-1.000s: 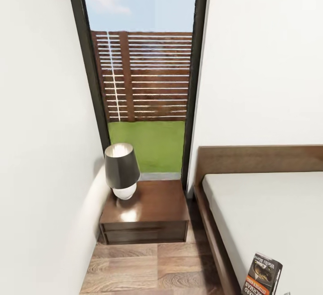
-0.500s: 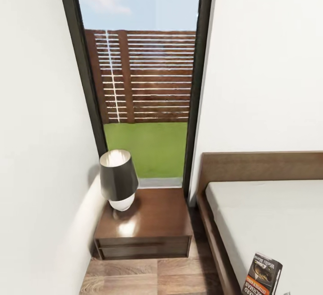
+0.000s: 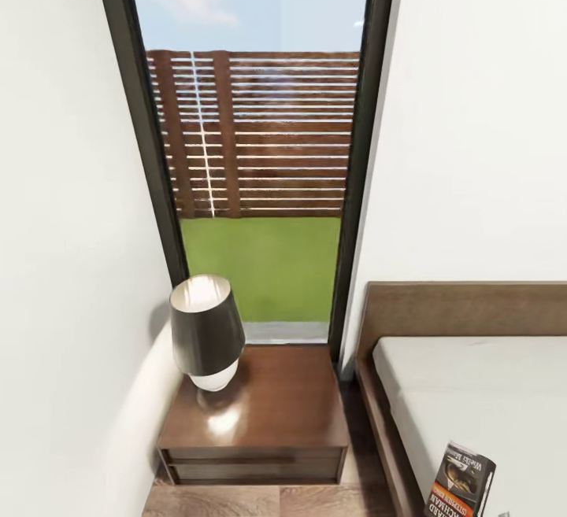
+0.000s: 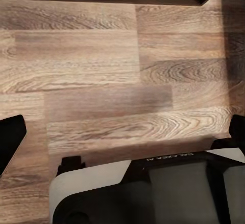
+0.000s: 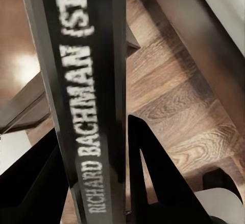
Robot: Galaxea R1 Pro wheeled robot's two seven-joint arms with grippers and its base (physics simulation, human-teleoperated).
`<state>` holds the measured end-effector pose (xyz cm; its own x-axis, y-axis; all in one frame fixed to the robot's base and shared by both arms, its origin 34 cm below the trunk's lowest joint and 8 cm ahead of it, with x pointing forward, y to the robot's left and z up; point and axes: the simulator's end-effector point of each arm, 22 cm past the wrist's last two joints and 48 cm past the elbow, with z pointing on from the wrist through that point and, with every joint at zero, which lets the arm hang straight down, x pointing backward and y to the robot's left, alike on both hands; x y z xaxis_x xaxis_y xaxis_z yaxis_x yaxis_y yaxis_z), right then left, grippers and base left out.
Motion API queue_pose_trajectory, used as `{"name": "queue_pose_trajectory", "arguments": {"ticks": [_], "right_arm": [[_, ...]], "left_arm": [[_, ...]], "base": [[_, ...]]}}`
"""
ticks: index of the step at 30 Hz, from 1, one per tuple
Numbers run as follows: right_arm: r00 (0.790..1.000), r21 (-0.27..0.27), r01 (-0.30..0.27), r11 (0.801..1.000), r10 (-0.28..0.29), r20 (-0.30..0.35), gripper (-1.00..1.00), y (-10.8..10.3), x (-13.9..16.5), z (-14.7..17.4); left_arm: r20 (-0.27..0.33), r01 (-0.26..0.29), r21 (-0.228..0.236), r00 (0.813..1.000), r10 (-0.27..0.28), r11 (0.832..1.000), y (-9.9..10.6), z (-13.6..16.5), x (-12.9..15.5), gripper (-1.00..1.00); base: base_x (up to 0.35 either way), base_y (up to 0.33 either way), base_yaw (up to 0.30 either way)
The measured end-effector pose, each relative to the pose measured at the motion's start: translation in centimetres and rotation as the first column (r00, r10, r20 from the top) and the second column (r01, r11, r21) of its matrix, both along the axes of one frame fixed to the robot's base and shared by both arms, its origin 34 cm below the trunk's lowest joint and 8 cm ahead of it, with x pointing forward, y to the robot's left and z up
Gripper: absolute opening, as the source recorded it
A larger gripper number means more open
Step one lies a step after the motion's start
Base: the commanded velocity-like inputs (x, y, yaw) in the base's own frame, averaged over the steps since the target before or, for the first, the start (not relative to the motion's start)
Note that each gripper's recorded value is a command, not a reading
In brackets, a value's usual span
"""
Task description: In the bedroom, move the book from the bed onto either nightstand, and place the two sandals side by side next to the bed.
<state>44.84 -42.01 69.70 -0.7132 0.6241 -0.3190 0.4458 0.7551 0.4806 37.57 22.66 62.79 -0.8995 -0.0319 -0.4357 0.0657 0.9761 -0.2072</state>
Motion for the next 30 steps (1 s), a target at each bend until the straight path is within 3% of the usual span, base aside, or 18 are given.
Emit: {"name": "queue_pose_trajectory", "arguments": {"ticks": [9,30], "right_arm": [[1.0,0.001,0.0,1.0,0.0,0.0,-1.0,0.0,0.0,0.0],[1.0,0.001,0.003,1.0,-0.003,0.001,-1.0,0.0,-0.3,1.0]], "left_arm": [[0.0,-0.001,0.0,1.0,0.001,1.0,0.0,0.0,0.0,1.0],[-0.002,-0.008,0.0,1.0,0.008,1.0,0.2,1.0,-0.4,1.0]], "base": [[0.273,0.0,0.0],[0.009,0.0,0.0]]}}
